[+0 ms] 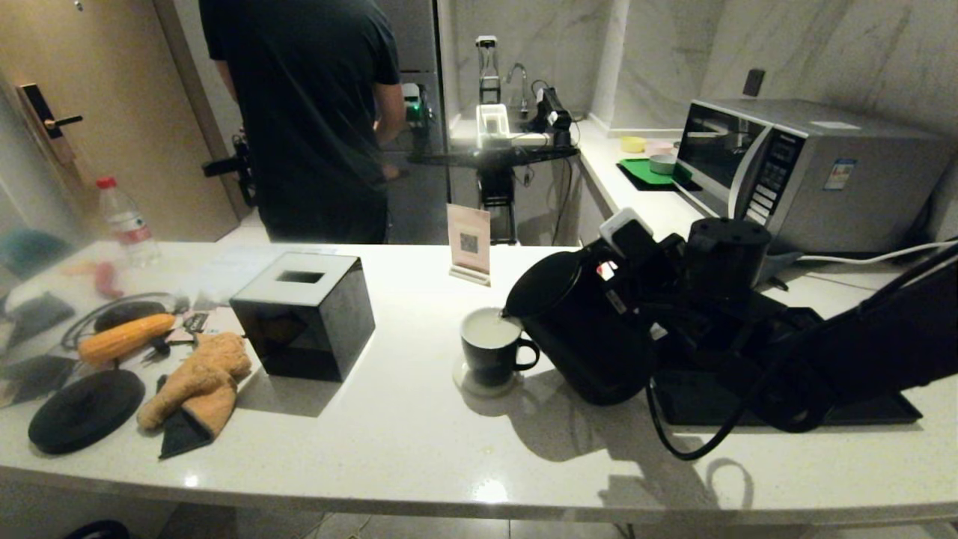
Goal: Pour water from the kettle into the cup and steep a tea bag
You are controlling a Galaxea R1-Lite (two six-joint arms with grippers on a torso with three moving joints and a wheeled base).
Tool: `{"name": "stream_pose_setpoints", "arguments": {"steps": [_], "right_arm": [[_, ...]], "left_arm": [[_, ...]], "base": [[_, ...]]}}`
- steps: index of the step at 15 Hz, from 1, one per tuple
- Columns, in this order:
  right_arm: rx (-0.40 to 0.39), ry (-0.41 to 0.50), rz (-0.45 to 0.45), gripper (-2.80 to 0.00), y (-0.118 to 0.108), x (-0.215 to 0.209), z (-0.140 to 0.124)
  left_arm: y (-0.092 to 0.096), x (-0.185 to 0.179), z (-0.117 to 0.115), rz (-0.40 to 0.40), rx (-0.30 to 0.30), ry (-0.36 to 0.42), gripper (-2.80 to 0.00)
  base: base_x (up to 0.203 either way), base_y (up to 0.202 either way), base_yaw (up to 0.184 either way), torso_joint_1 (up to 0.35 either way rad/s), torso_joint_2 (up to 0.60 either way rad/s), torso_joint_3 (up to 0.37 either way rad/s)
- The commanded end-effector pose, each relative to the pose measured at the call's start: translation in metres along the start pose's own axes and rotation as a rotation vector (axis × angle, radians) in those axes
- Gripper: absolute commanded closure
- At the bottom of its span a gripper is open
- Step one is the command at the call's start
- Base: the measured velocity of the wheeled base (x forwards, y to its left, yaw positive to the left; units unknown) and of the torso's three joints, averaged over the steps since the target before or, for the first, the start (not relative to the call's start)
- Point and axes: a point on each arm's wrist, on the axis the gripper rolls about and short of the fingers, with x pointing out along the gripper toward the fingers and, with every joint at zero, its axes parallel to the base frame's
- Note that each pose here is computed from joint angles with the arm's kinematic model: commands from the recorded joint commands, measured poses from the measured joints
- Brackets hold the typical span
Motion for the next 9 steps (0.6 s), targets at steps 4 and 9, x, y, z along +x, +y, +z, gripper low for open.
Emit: {"name": "stream_pose_setpoints", "arguments": {"steps": [4, 9], "right_arm": [[-0.027, -0.001, -0.002, 0.0, 0.0, 0.0, 0.0001], [-0.068, -0.003, -0.001, 0.0, 0.0002, 0.0004, 0.0001]], "left_arm": [[0.0, 0.0, 0.0, 0.0, 0.0, 0.0, 0.0], [0.0, 0.0, 0.0, 0.0, 0.0, 0.0, 0.0]], "base": [[0.0, 0.0, 0.0, 0.0, 0.0, 0.0], [0.0, 0.0, 0.0, 0.0, 0.0, 0.0]]}}
